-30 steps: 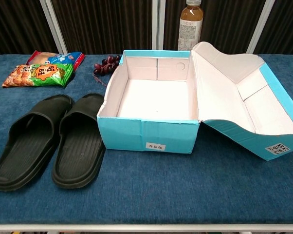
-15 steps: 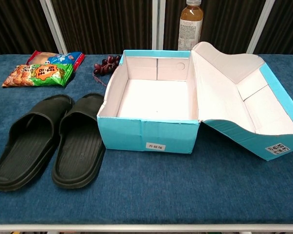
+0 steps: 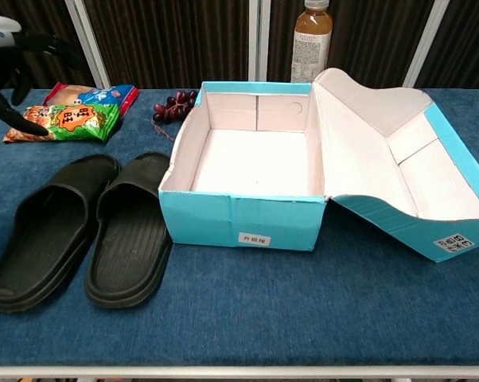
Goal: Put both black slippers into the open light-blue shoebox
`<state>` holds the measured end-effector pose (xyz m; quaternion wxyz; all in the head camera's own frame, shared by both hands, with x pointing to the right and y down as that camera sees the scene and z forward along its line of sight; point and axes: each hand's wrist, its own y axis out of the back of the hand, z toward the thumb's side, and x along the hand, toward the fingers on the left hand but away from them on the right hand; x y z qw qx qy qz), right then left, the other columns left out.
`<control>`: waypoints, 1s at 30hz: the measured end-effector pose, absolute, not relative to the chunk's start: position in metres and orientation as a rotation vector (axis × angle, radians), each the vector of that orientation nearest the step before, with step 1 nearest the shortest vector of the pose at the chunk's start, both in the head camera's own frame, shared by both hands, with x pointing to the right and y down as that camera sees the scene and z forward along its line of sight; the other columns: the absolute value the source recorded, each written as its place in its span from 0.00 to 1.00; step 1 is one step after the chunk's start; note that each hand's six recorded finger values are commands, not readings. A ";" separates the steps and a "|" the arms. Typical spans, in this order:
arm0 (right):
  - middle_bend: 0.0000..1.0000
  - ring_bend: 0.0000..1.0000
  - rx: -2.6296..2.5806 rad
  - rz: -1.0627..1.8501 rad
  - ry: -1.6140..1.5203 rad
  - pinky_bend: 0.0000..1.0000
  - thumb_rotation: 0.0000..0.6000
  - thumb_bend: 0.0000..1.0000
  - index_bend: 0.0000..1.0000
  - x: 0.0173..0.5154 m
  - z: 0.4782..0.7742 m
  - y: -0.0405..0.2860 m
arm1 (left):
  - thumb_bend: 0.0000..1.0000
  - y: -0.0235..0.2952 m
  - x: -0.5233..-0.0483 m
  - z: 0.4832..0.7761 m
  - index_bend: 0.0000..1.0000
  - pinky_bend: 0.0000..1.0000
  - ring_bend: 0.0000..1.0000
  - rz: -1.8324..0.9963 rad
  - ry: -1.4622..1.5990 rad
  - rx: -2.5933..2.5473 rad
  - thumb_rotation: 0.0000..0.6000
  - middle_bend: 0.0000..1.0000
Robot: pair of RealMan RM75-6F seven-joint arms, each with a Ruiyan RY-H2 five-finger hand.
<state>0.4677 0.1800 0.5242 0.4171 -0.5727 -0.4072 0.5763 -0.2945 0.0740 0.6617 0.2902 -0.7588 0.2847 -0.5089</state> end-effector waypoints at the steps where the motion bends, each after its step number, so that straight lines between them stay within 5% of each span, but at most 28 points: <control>1: 0.00 0.00 -1.440 1.448 -1.022 0.00 1.00 0.03 0.00 0.468 0.525 0.180 | 0.00 0.075 -0.288 0.667 0.12 0.82 0.62 -1.366 0.746 -2.044 1.00 0.10; 30: 0.00 0.00 -1.477 1.469 -1.029 0.00 1.00 0.03 0.00 0.478 0.531 0.182 | 0.00 0.101 -0.208 0.734 0.06 0.82 0.62 -1.654 0.507 -2.240 1.00 0.03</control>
